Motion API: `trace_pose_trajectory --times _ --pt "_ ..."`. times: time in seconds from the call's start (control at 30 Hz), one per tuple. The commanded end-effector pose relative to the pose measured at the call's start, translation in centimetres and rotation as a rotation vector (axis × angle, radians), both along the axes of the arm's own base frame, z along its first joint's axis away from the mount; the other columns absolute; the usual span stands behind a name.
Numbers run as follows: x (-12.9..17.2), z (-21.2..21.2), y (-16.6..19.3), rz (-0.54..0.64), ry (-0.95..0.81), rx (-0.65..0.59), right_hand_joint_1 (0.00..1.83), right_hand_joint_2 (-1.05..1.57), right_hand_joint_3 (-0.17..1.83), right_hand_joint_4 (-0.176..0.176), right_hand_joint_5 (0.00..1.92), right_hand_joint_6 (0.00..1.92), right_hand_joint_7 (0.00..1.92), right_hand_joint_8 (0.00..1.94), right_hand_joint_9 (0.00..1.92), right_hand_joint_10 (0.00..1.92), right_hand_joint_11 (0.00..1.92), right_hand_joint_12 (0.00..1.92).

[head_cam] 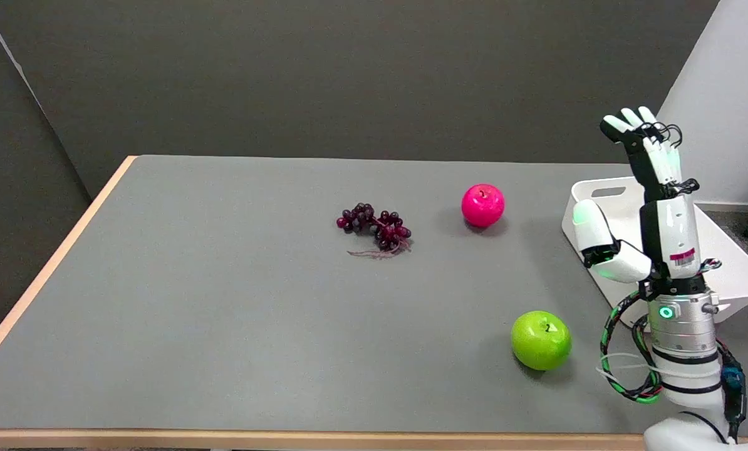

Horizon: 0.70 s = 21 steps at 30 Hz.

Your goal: Pick up the green apple.

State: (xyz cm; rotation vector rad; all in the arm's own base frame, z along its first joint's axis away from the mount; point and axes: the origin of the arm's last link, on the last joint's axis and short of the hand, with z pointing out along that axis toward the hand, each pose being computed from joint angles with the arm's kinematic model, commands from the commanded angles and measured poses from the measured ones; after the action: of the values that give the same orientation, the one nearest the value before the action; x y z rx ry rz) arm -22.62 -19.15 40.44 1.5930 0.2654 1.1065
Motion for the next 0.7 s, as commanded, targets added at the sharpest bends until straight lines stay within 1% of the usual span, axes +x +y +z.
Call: trace_pose_trajectory --times 0.03,0.1,0.17,0.23,0.27,0.3,0.47,0.7 --pt "0.3 0.9 1.8 0.008 0.034 -0.001 0.33 0.73 0.97 -0.002 0.24 0.51 0.20 0.31 0.03 0.33 0.00 0.61" --pt "0.0 0.8 2.9 0.009 0.038 -0.003 0.34 0.71 0.98 0.001 0.24 0.52 0.21 0.32 0.03 0.34 0.00 0.62" --pt "-0.3 0.8 4.1 0.000 0.030 -0.003 0.38 0.68 0.98 0.014 0.25 0.54 0.23 0.34 0.03 0.44 0.00 0.67" --pt "-0.5 0.8 5.1 -0.021 0.026 0.001 0.41 0.73 0.85 0.020 0.28 0.51 0.28 0.30 0.03 0.49 0.00 0.71" --pt "-0.7 0.8 5.7 -0.039 0.024 0.003 0.41 0.71 0.87 0.021 0.29 0.52 0.28 0.32 0.03 0.52 0.00 0.74" --pt "-0.9 0.7 6.2 -0.058 0.022 0.007 0.40 0.66 0.96 0.022 0.28 0.57 0.28 0.38 0.03 0.55 0.00 0.79" --pt "-2.3 -0.2 8.4 -0.146 -0.008 0.028 0.39 0.64 0.98 0.024 0.28 0.58 0.29 0.40 0.04 0.56 0.00 0.82" --pt "-3.8 -2.2 9.3 -0.223 -0.019 0.091 0.35 0.62 0.96 0.021 0.27 0.57 0.29 0.40 0.03 0.57 0.00 0.83"
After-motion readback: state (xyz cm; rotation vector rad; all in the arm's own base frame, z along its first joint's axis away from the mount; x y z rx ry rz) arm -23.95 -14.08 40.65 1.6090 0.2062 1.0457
